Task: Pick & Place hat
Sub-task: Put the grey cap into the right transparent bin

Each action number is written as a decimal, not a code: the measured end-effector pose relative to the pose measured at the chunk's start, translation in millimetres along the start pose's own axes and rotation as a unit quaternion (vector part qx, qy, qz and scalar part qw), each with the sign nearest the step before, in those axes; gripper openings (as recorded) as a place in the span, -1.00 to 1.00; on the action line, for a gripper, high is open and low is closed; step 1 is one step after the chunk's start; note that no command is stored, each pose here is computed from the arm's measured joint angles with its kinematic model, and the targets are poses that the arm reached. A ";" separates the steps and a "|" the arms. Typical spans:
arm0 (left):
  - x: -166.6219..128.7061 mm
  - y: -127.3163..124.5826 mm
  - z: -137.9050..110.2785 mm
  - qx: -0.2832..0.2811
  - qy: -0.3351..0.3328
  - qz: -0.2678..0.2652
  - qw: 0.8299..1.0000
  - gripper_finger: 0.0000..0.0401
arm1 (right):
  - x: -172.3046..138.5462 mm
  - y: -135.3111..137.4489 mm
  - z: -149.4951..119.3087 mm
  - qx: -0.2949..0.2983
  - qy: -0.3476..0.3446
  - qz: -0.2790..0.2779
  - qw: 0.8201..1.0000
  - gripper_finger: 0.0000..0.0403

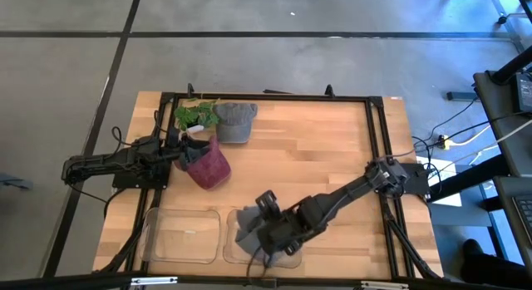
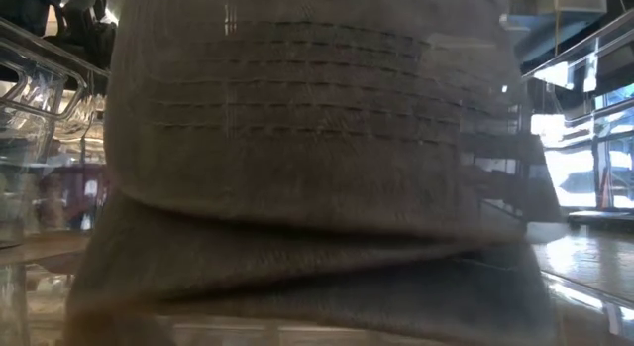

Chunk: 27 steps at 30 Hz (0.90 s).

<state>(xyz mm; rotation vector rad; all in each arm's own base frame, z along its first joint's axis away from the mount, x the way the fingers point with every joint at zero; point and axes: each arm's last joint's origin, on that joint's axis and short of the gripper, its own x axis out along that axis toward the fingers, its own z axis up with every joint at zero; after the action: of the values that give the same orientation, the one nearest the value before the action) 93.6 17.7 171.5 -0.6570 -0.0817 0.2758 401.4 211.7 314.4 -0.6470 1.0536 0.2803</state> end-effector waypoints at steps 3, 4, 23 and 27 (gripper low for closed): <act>0.0 0.0 0.0 0.001 0.000 0.000 1.000 0.17 | 2.8 -9.1 -1.8 0.023 0.000 0.003 1.000 -0.09; 0.0 0.0 0.0 0.001 0.000 0.000 1.000 0.17 | 3.7 -11.8 -2.4 0.032 0.000 0.005 0.999 -0.06; 0.0 0.0 -0.2 -0.004 0.001 -0.001 1.000 0.17 | -73.1 -40.8 -16.7 0.134 -0.100 0.081 0.983 0.03; 0.0 0.0 -0.1 -0.004 0.001 0.000 1.000 0.17 | -80.2 -48.9 -26.4 0.149 -0.092 0.077 0.982 0.03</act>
<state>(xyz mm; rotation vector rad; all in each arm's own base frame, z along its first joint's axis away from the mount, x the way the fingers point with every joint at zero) 93.6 17.7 171.5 -0.6648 -0.0819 0.2746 368.8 164.1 393.0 -0.2653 0.9451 0.3031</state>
